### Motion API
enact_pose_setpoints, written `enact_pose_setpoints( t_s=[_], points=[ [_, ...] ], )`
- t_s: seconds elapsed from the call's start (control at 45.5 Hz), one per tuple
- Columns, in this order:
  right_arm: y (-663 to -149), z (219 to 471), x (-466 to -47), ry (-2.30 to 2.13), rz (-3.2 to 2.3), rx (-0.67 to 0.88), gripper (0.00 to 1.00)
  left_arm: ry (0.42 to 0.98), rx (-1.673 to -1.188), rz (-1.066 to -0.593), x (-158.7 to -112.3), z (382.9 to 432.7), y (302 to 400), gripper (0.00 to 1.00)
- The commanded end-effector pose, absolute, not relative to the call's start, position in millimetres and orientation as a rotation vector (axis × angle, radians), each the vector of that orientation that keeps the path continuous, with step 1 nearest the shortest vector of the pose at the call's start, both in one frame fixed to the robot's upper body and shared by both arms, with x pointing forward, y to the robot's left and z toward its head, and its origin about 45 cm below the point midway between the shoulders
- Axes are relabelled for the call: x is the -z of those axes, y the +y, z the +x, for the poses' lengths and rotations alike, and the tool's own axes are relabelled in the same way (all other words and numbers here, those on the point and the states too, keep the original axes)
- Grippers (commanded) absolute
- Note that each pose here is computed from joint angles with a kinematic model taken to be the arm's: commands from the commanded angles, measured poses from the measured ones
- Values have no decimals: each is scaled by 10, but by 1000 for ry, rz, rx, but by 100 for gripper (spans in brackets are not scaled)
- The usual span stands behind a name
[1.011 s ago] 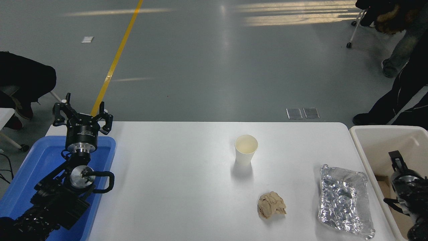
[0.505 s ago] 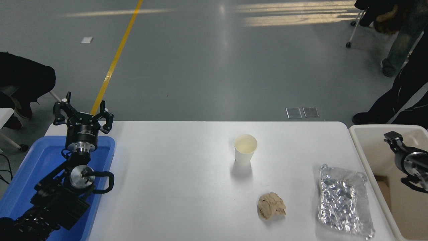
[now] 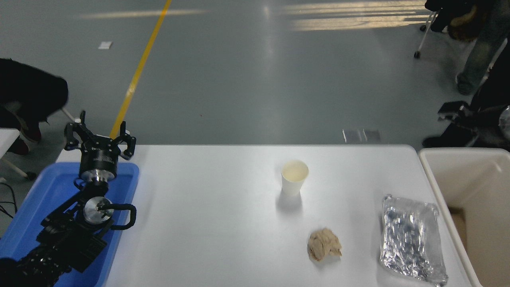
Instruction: Pick up paper cup place in dustbin
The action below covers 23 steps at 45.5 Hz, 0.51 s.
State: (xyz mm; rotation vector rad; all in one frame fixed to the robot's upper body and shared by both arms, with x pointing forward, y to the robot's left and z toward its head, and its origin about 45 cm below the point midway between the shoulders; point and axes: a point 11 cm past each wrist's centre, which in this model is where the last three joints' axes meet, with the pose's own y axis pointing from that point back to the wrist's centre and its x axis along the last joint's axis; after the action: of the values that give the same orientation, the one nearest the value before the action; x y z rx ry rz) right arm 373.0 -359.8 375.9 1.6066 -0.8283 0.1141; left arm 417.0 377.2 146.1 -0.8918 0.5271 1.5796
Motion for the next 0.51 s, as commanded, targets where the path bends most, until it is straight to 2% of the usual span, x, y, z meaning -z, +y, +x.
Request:
enact_pose_setpoints(
  t_s=[0.0,0.176,0.264,0.374,0.484],
  points=[
    [-2815,3195,-4628,-533,1709,-168,100,527,-1587,-894,-1454,4162,3788,99],
    [-2317,2914,-5071,-366,1752,-270,100,527,-1589,-894,-1454,4162,3791,99],
    [-2075,2870,-5222,-331,1758,-366,100,527,-1590,-895,-1451,4162,3786,99],
    [-1953,2855,-5233,-299,1765,-398,100,527,-1591,-897,-1453,4162,3788,99],
    [-1966,2886,-5087,-270,1756,-354,100,527,-1591,-897,-1453,4162,3788,99]
  ],
)
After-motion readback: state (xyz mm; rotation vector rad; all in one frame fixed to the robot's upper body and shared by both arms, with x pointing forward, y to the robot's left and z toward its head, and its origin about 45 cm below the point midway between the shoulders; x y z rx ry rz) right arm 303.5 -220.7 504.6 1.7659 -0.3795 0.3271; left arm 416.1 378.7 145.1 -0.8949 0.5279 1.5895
